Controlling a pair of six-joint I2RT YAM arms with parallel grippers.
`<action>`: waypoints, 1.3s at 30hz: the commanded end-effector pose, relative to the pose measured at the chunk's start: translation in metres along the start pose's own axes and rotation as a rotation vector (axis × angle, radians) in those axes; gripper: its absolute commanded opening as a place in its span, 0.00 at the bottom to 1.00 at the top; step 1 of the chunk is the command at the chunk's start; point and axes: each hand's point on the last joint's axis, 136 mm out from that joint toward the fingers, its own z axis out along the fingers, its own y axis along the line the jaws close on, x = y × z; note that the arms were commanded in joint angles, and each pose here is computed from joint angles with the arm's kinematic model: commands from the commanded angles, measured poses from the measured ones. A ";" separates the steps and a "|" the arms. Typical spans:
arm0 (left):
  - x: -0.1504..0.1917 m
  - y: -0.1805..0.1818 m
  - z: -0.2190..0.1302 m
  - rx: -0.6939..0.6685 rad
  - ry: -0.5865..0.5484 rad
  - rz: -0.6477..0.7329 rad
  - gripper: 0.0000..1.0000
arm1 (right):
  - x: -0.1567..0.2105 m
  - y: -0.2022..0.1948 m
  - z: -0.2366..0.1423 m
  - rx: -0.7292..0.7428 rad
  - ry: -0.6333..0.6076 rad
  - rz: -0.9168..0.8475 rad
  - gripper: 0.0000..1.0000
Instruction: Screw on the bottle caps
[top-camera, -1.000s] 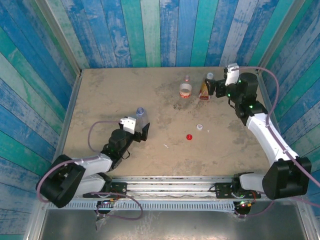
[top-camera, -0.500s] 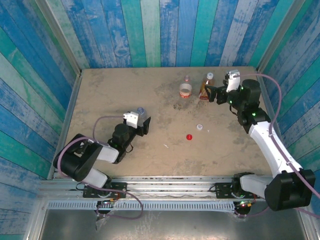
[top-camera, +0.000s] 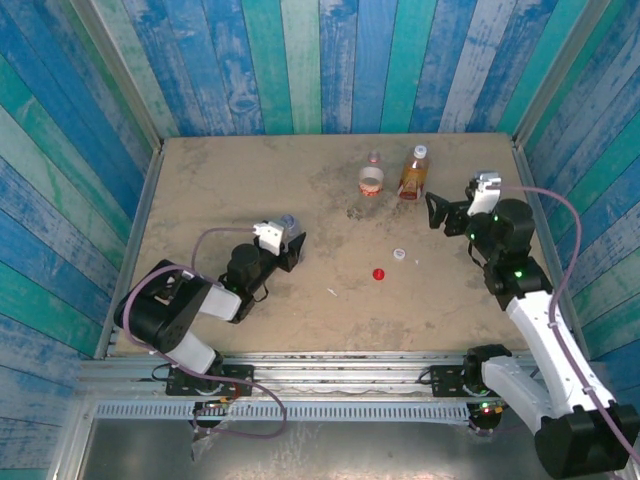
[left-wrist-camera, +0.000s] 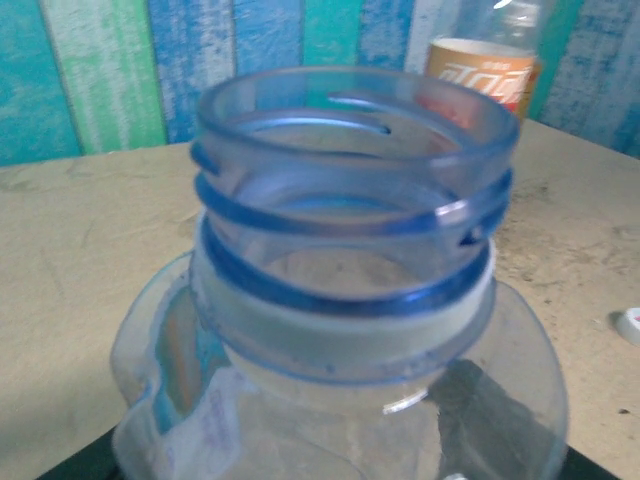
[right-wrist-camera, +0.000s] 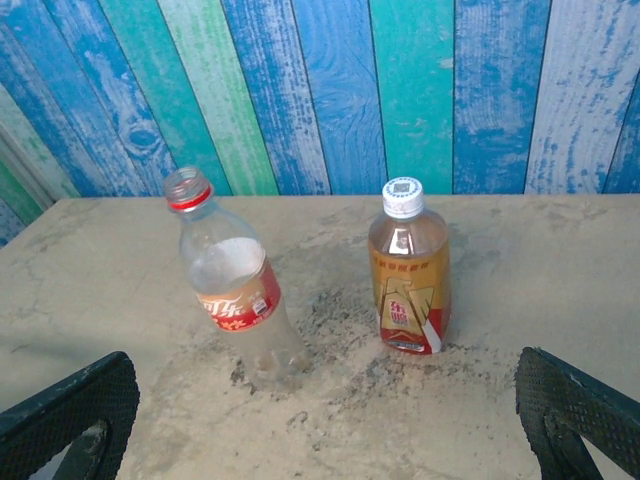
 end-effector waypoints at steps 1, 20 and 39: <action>0.001 -0.026 0.004 0.161 0.008 0.069 0.56 | 0.012 0.011 -0.007 -0.062 0.046 0.025 1.00; 0.023 -0.133 -0.038 0.651 0.091 0.146 0.57 | 0.166 0.017 -0.005 0.079 0.633 -0.072 0.90; 0.038 -0.136 -0.030 0.675 0.100 0.139 0.62 | 0.227 0.012 0.073 0.209 0.913 -0.117 0.55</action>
